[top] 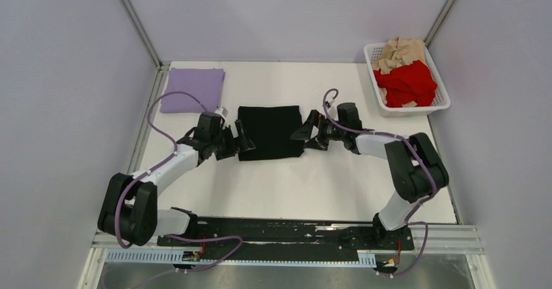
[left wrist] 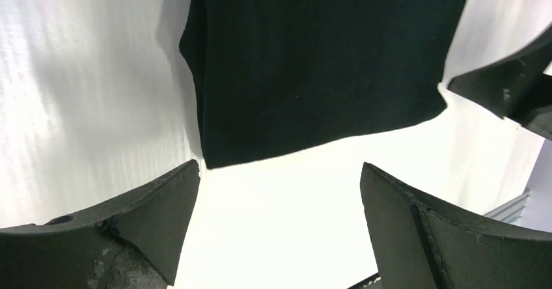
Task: Fold and stack the t-shirts
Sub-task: Smooth out wrinkles on the folded tshirt, then put the neatly folded tshirt into the corner of the board with the left arm
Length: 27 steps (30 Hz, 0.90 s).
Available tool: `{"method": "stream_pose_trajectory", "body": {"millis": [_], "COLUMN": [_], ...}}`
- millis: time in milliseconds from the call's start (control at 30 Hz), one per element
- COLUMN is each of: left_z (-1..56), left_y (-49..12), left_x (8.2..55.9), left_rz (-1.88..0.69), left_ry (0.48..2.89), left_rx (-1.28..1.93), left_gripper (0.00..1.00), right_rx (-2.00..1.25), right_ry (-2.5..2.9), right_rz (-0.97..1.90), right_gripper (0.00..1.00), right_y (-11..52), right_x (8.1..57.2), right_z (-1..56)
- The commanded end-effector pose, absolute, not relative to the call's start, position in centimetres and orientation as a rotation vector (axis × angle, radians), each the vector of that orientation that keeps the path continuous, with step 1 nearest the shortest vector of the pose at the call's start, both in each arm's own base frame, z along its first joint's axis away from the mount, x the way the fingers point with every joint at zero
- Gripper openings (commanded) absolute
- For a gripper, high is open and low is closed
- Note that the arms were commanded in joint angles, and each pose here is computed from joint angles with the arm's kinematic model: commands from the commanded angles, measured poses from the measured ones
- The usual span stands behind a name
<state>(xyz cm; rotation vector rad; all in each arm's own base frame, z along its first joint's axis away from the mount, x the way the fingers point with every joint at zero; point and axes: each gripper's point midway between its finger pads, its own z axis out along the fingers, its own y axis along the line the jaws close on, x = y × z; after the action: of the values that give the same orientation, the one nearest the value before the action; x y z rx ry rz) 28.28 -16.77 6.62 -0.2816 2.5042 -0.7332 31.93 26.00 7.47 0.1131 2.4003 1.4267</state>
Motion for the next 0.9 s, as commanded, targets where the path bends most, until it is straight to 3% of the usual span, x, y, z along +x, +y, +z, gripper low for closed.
{"method": "stream_pose_trajectory", "body": {"millis": [0,167,633,733,867], "left_z": [11.4,12.0,5.5,3.4,0.9], "left_y": [-15.1,-12.4,-15.1,-15.3,-16.5], "left_x": [29.3,31.9,38.9,39.1,38.5], "left_rz": [-0.626,-0.449,-0.499,-0.496,-0.544], "left_ry": [2.399,2.34,2.52,2.559,2.624], "left_rx": [-0.233,-0.327,-0.286,-0.33,-0.346], "left_gripper": [1.0,1.0,0.99,0.91,0.65], "right_rx": [-0.035,-0.006,0.069,0.069,0.081], "right_ry": [2.245,2.137,2.098,2.107,2.114], "right_rz": [1.288,1.131,0.763,0.753,0.748], "right_gripper": [1.0,1.0,1.0,1.0,1.0], "right_y": [24.4,21.9,15.6,15.3,14.9], "right_x": [31.8,30.9,29.5,29.7,29.9], "right_z": [13.2,16.1,14.4,14.0,13.6]}}
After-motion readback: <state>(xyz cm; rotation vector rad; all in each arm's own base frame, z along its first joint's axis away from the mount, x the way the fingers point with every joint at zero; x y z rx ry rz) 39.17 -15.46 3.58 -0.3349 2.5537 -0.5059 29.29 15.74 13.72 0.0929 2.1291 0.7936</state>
